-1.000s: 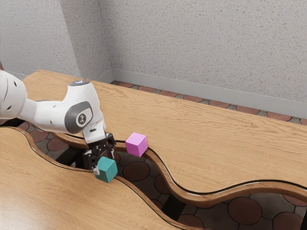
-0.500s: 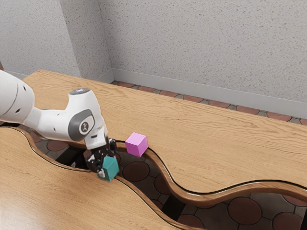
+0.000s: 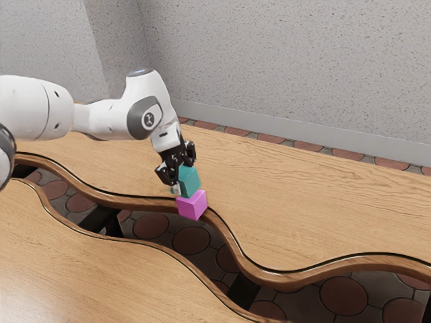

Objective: Pick up the blue block with one arm, and put the blue block on the pink block with one arm

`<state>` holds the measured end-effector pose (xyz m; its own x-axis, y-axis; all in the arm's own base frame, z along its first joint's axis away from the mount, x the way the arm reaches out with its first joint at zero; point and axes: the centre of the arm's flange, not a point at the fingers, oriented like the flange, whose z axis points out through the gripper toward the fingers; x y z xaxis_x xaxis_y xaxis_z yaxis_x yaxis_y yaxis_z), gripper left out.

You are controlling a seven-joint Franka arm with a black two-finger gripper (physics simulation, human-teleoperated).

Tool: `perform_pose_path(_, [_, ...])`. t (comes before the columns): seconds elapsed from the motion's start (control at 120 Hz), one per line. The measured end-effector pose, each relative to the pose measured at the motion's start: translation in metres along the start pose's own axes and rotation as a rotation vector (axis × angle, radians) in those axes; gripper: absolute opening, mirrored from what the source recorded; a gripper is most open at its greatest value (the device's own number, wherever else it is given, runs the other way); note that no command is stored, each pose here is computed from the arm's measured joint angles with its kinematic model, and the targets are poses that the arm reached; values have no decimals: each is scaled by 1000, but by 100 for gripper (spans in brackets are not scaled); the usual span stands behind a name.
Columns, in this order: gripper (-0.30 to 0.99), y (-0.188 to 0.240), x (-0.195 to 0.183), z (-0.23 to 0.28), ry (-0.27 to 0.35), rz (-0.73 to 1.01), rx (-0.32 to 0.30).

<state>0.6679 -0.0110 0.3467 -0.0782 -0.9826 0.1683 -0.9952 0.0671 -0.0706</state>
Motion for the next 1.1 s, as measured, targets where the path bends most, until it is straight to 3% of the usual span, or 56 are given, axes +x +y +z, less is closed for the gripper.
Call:
perform_pose_path(0.275, [34, -12, -3, 19, 11, -29, -32])
perform_pose_path(0.342, [44, -12, -6, 23, 11, -37, -41])
perform_pose_path(0.692, [63, -11, -18, 18, 5, -71, -48])
perform_pose_path(0.775, [65, -9, -20, -29, -7, -78, -1])
perform_pose_path(0.85, [66, 6, -14, -112, -29, -79, 62])
perform_pose_path(0.925, [67, 37, 1, -196, -72, -96, 81])
perform_pose_path(1.008, [68, 78, 10, -267, -132, -167, 72])
perform_pose_path(1.1, [68, 96, 5, -279, -156, -271, 4])
